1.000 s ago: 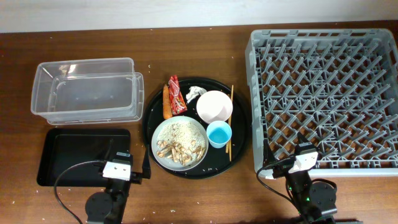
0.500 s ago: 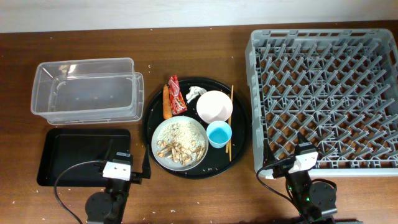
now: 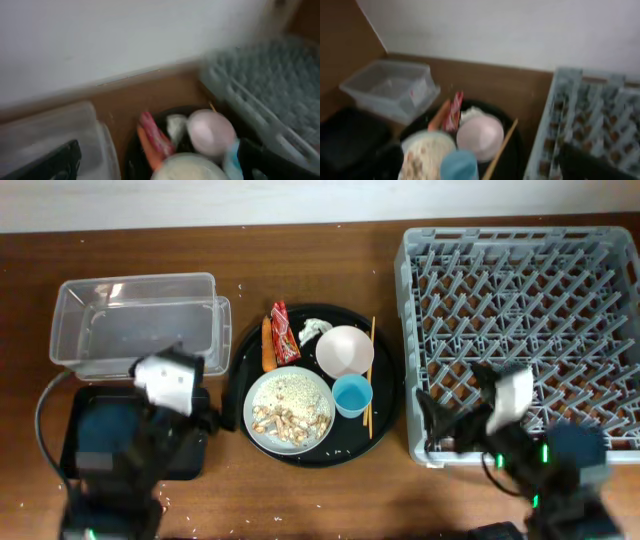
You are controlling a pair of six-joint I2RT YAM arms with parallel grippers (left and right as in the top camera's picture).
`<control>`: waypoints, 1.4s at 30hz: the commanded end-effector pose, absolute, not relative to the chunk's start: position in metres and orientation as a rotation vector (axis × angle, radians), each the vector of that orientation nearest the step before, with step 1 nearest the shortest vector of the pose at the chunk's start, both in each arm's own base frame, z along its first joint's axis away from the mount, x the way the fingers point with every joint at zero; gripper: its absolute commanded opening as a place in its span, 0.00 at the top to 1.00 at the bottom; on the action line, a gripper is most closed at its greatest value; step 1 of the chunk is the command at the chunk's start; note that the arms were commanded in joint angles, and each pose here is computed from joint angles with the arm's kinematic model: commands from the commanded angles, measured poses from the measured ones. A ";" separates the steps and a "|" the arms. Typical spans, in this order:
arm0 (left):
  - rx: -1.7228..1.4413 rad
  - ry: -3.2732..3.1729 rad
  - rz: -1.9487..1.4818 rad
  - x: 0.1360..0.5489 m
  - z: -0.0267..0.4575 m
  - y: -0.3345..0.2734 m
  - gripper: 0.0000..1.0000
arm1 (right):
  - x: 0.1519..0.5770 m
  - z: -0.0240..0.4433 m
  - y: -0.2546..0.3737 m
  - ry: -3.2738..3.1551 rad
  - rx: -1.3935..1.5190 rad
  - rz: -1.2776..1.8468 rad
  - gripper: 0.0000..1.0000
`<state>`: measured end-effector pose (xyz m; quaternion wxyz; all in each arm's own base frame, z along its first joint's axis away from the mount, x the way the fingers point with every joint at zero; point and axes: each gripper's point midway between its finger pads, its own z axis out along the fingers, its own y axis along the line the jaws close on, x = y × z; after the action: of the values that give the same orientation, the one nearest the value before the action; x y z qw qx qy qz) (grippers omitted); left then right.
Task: Sort waste into correct bins and load items into the dishwasher rack
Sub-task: 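Grasp the blue cup with the right gripper and place it in the rack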
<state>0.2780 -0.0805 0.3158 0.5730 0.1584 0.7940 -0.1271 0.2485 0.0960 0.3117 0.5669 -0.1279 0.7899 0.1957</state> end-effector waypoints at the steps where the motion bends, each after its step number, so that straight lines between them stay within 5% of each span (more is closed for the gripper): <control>1: 0.516 2.035 -0.620 0.323 0.332 -0.131 0.01 | 0.295 0.330 0.105 2.129 -0.277 0.481 0.02; 5: 0.619 2.135 -1.019 0.343 0.300 -0.187 0.01 | 0.318 0.297 0.120 2.472 -0.264 0.585 0.02; 9: 0.778 2.414 -0.723 0.327 0.215 -0.244 0.01 | 0.325 0.276 0.046 2.573 0.343 0.451 0.02; 10: 0.847 2.440 -0.674 0.319 0.197 -0.263 0.33 | 0.315 0.269 0.024 2.608 0.454 0.428 0.02; 11: 0.882 2.492 -0.566 0.317 0.174 -0.269 0.38 | 0.306 0.263 0.012 2.637 0.524 0.413 0.02; 17: 0.874 2.785 -0.209 0.315 0.064 -0.261 0.37 | 0.292 0.257 0.006 2.700 0.501 0.390 0.02; 18: 0.878 2.799 -0.202 0.314 0.058 -0.261 0.43 | 0.292 0.257 0.006 2.700 0.501 0.390 0.02; 19: 0.877 2.794 -0.205 0.316 0.058 -0.262 0.63 | 0.292 0.257 0.006 2.700 0.501 0.390 0.02; 20: 0.877 2.793 -0.205 0.316 0.058 -0.262 0.92 | 0.292 0.257 0.006 2.700 0.501 0.390 0.02; 22: 0.868 2.799 -0.210 0.317 0.073 -0.260 0.99 | 0.291 0.256 0.006 2.706 0.504 0.390 0.02; 25: 0.764 2.740 -0.540 0.327 0.177 -0.267 1.00 | 0.291 0.256 0.007 2.711 0.456 0.385 0.02; 30: 0.661 2.231 -1.698 0.331 0.322 -0.243 0.99 | 0.274 0.334 0.117 2.238 -0.477 1.211 0.03; 40: 0.747 2.001 -2.058 0.302 0.366 -0.253 1.00 | 0.287 0.393 0.208 1.808 -0.898 1.297 0.05; 41: 0.747 2.000 -2.058 0.302 0.366 -0.253 1.00 | 0.282 0.392 0.219 1.799 -0.931 1.314 0.07; 42: 0.748 2.000 -2.057 0.302 0.366 -0.253 1.00 | 0.279 0.386 0.230 1.818 -0.955 1.301 0.19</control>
<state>0.3075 -0.2527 0.3541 0.0792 0.2349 0.6886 -0.6814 0.2815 0.2144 0.3906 0.3631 -0.3679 0.6908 0.5055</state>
